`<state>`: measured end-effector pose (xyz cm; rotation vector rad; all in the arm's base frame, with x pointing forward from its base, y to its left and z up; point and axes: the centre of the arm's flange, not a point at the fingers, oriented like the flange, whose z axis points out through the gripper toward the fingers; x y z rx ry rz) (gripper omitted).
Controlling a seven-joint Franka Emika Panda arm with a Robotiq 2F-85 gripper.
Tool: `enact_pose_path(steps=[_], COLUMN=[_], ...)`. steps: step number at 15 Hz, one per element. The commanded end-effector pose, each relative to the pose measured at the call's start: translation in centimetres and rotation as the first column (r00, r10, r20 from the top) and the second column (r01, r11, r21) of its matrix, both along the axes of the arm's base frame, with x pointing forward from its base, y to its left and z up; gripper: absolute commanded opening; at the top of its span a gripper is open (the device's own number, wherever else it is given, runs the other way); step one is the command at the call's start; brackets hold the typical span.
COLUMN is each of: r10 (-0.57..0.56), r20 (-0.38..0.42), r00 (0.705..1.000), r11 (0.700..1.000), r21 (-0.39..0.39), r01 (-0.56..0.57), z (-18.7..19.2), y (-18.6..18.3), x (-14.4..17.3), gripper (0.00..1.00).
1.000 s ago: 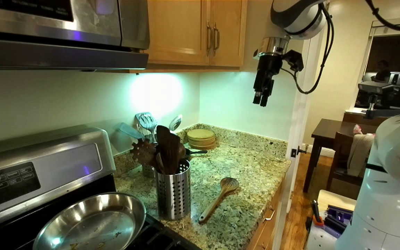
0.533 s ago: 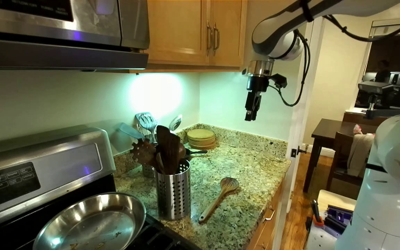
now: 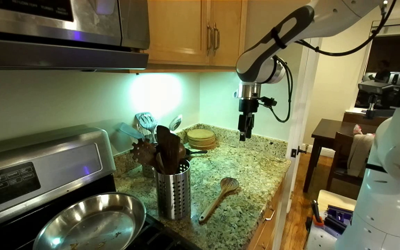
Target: Put the wooden spoon in the metal rack
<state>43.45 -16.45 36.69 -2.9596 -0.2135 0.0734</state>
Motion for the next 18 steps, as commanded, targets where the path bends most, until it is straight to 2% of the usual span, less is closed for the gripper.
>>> enact_pose_path(steps=[1, 4, 10, 12, 14, 18], r10=[0.001, -0.002, 0.152, 0.172, 0.163, 0.124], r20=[-0.002, 0.002, 0.026, 0.035, 0.052, 0.089], r00=[1.000, 1.000, 0.988, 0.984, 0.985, 0.988], r11=[1.000, 1.000, 0.988, 0.985, 0.987, 0.986], r21=[0.000, -0.001, -0.005, -0.020, -0.003, 0.104], r01=[-0.001, 0.002, -0.152, -0.172, -0.163, -0.133], z=[-0.1, 0.1, -4.4, -6.3, -8.2, -11.6], y=[0.0, -0.1, 0.9, 0.9, 0.7, 0.0], x=[0.0, 0.1, 0.8, 1.1, 1.2, 1.3], gripper=[1.00, 1.00, 1.00, 1.00, 1.00, 1.00])
